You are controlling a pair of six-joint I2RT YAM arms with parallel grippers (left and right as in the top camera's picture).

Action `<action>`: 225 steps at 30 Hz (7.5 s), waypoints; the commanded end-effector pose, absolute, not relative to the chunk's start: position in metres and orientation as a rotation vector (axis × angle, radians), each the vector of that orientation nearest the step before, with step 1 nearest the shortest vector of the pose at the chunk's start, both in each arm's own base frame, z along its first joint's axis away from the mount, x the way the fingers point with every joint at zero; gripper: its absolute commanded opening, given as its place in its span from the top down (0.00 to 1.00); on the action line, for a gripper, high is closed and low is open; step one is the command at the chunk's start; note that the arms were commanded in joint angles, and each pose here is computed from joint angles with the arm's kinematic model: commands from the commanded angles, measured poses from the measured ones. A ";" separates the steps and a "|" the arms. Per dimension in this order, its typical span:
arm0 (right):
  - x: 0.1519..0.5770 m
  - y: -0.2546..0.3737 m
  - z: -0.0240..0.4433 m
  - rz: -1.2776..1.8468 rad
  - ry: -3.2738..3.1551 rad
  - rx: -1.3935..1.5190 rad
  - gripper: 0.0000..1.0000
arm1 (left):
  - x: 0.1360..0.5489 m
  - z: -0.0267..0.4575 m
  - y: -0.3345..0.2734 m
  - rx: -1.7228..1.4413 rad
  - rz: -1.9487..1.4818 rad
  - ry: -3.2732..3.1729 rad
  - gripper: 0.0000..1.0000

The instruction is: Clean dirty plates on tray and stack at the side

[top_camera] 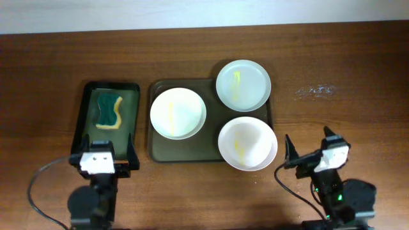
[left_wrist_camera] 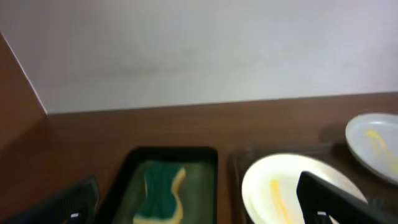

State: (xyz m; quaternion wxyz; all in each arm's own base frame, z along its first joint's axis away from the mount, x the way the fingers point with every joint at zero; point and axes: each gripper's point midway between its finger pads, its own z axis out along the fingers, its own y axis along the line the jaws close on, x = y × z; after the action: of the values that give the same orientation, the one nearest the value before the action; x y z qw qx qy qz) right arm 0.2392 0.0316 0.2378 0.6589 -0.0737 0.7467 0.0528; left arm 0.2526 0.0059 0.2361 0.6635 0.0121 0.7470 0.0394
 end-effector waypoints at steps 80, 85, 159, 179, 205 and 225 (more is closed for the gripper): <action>0.399 0.255 -0.012 0.356 3.061 -0.098 0.95 | 0.417 0.022 0.076 -0.059 -0.200 3.122 0.54; 0.399 0.255 -0.012 0.354 3.063 -0.098 0.96 | 0.419 0.017 0.077 -0.059 -0.199 3.121 0.63; 0.364 0.256 -0.033 0.644 3.189 -0.003 0.96 | 0.414 0.016 -0.177 0.377 -0.620 3.062 1.00; 0.365 0.253 -0.034 0.621 3.187 0.000 0.96 | 0.436 0.008 -0.074 0.084 0.351 3.035 1.00; 0.367 0.253 -0.034 0.619 3.182 0.009 0.96 | 0.411 0.007 -0.087 0.084 0.340 3.127 1.00; 0.366 0.253 -0.034 0.615 3.184 0.010 0.96 | 0.481 0.018 -0.092 0.065 0.349 2.827 1.00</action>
State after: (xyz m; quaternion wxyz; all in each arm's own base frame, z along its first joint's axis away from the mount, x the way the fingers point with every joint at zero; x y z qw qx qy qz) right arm 0.3953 0.2636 0.0028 -0.0046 0.0145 0.9715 0.2364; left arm 0.4431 -0.1735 0.0133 0.0798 0.1383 0.9846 -0.0718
